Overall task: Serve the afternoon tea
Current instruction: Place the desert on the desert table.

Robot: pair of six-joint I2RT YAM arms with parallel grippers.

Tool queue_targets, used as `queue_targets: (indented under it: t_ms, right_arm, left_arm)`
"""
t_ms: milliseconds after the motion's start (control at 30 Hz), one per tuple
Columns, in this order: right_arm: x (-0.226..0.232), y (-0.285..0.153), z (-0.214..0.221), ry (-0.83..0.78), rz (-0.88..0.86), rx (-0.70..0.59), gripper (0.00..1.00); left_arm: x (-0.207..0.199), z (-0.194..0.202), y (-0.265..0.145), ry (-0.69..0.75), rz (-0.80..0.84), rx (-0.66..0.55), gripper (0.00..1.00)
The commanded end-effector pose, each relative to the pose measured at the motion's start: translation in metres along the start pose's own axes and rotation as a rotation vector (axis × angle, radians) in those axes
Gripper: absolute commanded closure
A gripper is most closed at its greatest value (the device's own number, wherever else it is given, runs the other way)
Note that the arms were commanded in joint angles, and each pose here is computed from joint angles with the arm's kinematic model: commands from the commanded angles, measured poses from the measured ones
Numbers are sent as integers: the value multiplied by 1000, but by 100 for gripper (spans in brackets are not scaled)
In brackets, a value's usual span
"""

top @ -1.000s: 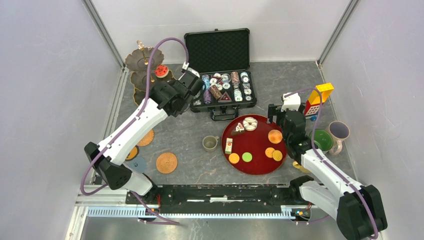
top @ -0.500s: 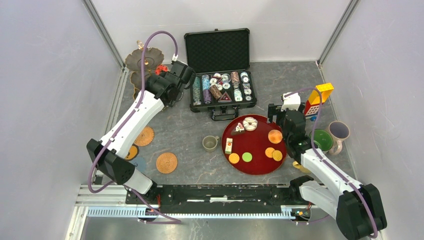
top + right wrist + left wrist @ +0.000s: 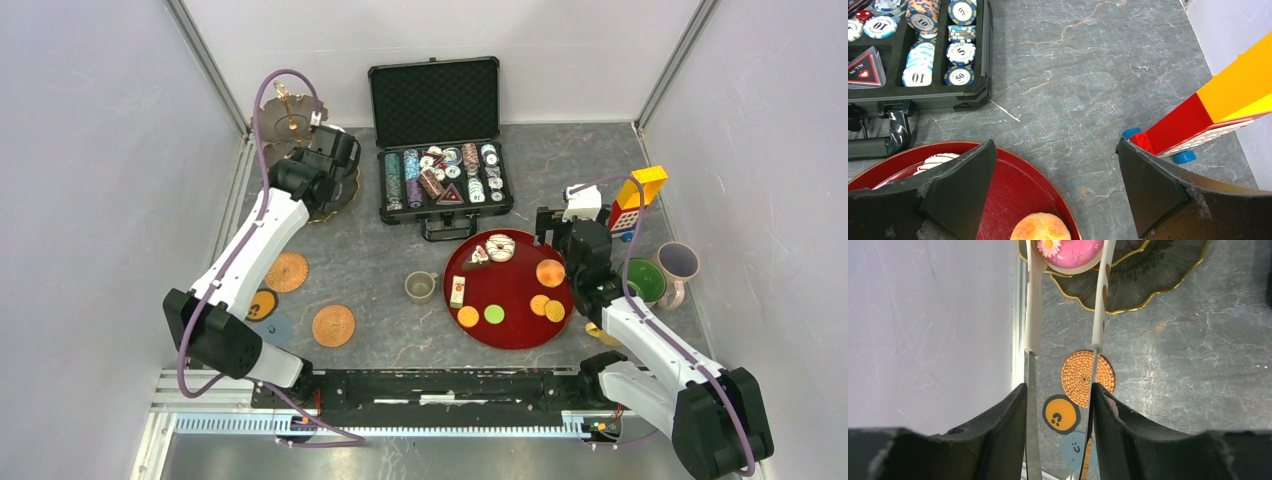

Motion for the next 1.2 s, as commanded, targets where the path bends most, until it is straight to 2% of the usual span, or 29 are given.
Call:
queue_targets:
  t_ms: [0, 133, 333, 700, 1167]
  right_arm:
    - [-3, 2, -19, 35, 4, -57, 2]
    - [-3, 2, -18, 34, 5, -54, 2]
    - [-4, 2, -18, 37, 6, -56, 2]
    - [-3, 3, -17, 40, 1, -54, 2]
    - [-2, 2, -17, 46, -10, -59, 2]
  left_arm:
    - [21, -19, -4, -114, -7, -119, 64]
    - [27, -22, 6, -215, 9, -131, 64]
    - [32, -22, 21, -243, 0, -110, 64]
    - [37, -14, 44, -339, -8, -154, 64]
    - [46, -38, 56, -431, 44, -235, 63]
Point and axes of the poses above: each gripper's point midway between its finger pads, its own y axis out along the fingers, its own x axis along the line the jaws close on, z = x × y, the point moved 3 cm from there along -y, back along the fingers, and after that the axes turned 10 degrees about -y, right-handed, at the moved point
